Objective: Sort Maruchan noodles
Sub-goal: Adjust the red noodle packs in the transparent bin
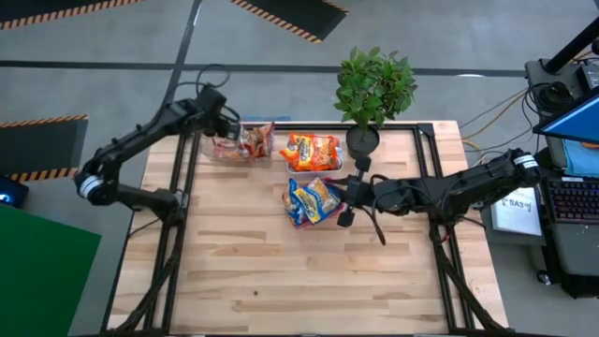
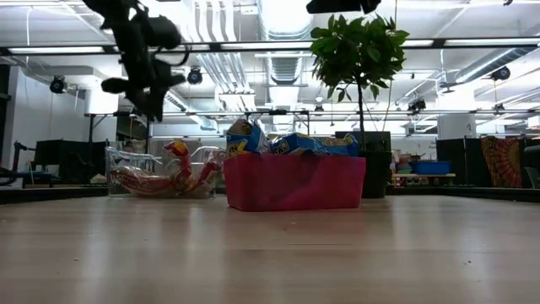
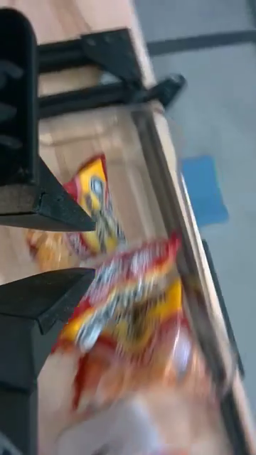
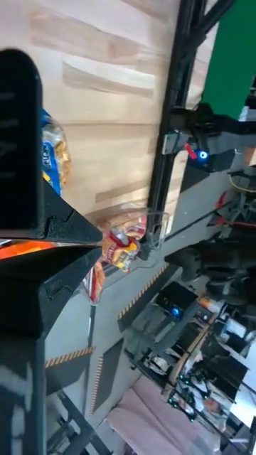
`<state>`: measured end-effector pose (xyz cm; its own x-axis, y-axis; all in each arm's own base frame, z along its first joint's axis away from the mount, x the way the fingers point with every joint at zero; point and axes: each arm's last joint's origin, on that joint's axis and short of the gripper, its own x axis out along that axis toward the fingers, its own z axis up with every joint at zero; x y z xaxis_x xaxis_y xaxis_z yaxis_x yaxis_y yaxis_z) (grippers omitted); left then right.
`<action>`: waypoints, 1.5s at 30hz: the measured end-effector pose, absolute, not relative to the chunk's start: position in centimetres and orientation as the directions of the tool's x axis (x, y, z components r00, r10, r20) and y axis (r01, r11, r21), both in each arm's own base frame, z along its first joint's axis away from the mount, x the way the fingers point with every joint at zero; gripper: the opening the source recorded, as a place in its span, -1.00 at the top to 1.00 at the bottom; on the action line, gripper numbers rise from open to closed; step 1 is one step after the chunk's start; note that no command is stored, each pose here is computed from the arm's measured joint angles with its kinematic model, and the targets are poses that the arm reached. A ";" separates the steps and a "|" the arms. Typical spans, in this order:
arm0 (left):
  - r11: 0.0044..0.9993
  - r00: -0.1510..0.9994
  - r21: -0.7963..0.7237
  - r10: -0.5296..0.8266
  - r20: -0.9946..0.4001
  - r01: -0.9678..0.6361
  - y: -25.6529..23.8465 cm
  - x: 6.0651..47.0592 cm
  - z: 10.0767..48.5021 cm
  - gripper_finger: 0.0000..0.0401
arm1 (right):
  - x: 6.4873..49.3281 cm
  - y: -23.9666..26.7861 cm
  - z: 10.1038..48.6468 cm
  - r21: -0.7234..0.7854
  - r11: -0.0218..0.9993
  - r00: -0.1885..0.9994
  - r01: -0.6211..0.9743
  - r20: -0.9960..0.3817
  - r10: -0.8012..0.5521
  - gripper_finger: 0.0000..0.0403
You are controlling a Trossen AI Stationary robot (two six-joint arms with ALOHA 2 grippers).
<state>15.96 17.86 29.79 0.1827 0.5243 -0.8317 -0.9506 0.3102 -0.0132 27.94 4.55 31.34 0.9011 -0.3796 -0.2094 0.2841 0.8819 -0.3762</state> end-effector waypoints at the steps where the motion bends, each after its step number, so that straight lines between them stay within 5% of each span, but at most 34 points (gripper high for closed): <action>1: 0.282 0.166 -0.016 0.515 -0.841 -0.959 18.5 15.7 29.4 0.62 | 27.9 4.6 31.4 -0.375 0.882 0.902 0.285 -0.207 -0.379 0.96; 21: 0.221 -0.184 0.266 0.330 -0.926 -0.938 23.7 17.7 20.2 0.20 | 27.8 4.5 30.5 -0.418 0.874 0.887 0.248 -0.264 -0.378 0.96; 32: 0.227 -0.177 0.243 0.277 -0.945 -0.943 24.4 16.8 19.2 0.21 | 27.8 4.5 30.4 -0.407 0.878 0.887 0.253 -0.264 -0.378 0.96; 38: 0.259 -0.155 0.221 0.253 -0.955 -0.940 24.1 16.7 18.5 0.40 | 27.7 4.5 30.4 -0.407 0.878 0.887 0.253 -0.265 -0.378 0.96; 45: 0.314 -0.158 0.233 0.248 -0.956 -0.920 24.0 16.6 18.4 0.94 | 27.7 4.5 30.4 -0.411 0.876 0.887 0.251 -0.265 -0.378 0.96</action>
<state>16.64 23.97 18.37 -0.1578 0.2479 -0.9559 -0.9202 0.3142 0.2334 27.75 4.46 30.43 0.8871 -0.3781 -0.2648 0.2509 0.8765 -0.4109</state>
